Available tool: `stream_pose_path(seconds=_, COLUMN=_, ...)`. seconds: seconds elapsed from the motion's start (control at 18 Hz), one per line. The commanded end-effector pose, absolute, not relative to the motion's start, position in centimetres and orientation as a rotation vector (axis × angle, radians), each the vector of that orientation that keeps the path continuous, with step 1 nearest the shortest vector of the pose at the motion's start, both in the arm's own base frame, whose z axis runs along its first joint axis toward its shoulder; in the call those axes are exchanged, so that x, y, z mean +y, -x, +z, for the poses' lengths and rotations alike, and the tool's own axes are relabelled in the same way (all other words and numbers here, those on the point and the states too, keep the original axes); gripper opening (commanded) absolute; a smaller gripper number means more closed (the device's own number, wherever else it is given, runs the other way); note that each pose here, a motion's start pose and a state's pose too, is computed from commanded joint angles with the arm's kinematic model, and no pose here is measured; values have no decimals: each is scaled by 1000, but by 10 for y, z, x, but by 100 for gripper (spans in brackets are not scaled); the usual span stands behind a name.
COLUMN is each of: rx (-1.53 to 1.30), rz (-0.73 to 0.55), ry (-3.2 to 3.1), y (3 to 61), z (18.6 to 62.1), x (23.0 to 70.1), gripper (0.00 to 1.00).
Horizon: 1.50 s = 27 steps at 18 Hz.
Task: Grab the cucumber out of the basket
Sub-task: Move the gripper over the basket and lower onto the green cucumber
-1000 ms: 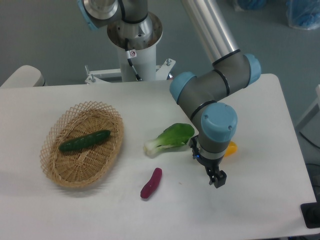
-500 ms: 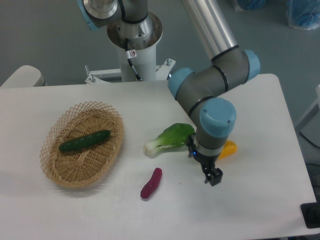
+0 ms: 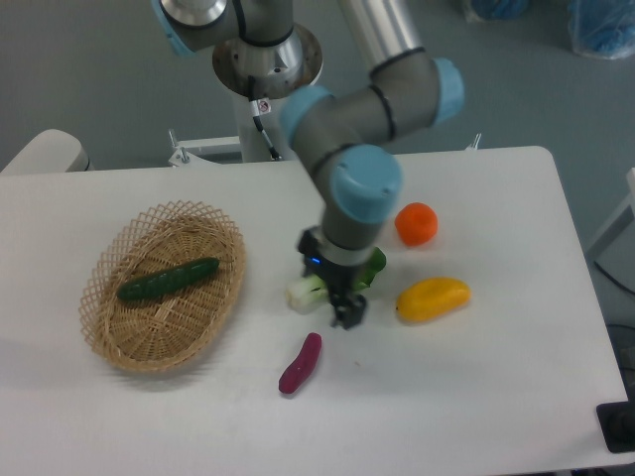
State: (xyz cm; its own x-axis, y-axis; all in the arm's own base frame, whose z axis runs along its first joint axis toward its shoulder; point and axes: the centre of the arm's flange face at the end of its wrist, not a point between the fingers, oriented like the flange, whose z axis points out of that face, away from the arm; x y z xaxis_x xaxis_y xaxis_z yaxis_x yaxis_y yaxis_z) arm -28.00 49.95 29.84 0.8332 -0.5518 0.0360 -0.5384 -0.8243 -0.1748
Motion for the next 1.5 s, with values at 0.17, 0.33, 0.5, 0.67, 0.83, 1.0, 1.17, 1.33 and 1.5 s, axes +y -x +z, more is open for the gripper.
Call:
stream_pose_path(seconds=0.17, rx=796, rz=-135, ry=2879, y=239, z=304, x=512, gripper=100)
stream_pose_path(seconds=0.33, rx=756, rz=-143, ry=2895, y=202, z=303, x=529, gripper=100)
stream_pose_path(seconds=0.5, rx=774, rz=-153, ry=2903, y=175, z=292, x=535, gripper=100)
stream_pose_path(seconds=0.67, rx=807, rz=-182, ry=2924, y=153, z=275, x=531, gripper=100)
stream_pose_path(seconds=0.83, rx=821, rz=-169, ry=2943, y=145, z=258, x=524, gripper=100)
stream_pose_path(seconds=1.0, rx=796, rz=-153, ry=2941, y=135, z=238, x=532, gripper=100)
stream_pose_path(seconds=1.17, rx=792, rz=-166, ry=2956, y=125, z=221, x=540, gripper=100)
stream_pose_path(seconds=1.33, rx=779, rz=-156, ry=2960, y=116, z=214, x=545, gripper=100)
stream_pose_path(seconds=1.5, rx=774, rz=-169, ry=2975, y=109, z=206, x=547, gripper=100)
